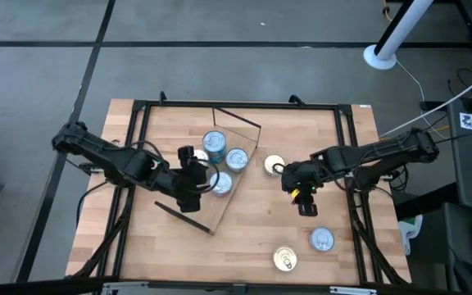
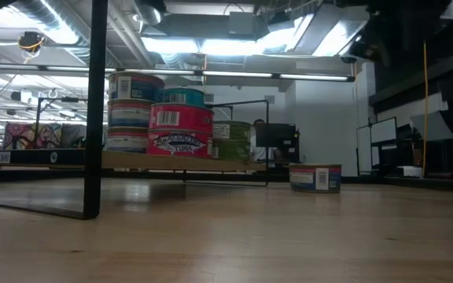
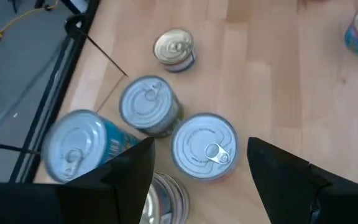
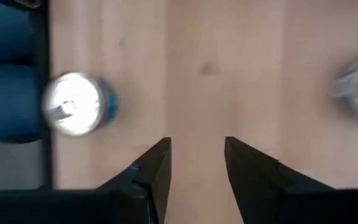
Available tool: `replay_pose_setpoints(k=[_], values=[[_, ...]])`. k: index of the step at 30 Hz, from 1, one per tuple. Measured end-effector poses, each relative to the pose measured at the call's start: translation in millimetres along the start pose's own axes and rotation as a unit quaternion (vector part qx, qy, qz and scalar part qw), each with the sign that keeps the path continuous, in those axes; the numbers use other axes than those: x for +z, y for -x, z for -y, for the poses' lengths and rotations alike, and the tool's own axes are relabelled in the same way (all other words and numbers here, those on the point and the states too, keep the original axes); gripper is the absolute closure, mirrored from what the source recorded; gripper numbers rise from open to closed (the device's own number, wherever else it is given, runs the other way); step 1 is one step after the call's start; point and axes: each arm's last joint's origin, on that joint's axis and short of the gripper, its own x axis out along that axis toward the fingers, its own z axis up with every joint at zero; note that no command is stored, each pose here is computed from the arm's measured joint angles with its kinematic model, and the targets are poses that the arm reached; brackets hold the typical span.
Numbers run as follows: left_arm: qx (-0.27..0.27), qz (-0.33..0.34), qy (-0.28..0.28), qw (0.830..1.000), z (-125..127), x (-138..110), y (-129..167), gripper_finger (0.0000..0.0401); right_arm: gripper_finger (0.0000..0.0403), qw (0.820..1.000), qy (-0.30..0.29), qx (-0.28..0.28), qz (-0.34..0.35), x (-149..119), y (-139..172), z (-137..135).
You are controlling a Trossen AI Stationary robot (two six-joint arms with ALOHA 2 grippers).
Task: Stack canned seafood by type on shelf
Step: Stack the red tuna can on top of the red tuna can on the shelf
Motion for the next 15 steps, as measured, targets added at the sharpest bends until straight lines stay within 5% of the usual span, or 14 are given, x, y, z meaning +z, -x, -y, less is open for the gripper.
replay_pose_setpoints(k=[7, 15], values=[[0.005, -0.02, -0.001, 1.0, 9, -20, -23, 0.015, 0.0253, 0.995, -0.007, 0.031, -0.096, -16, -13, -21], [-0.001, -0.002, 0.012, 1.0, 14, -21, -30, 0.015, 0.0253, 0.988, 0.065, 0.02, -0.141, -51, -47, -46]])
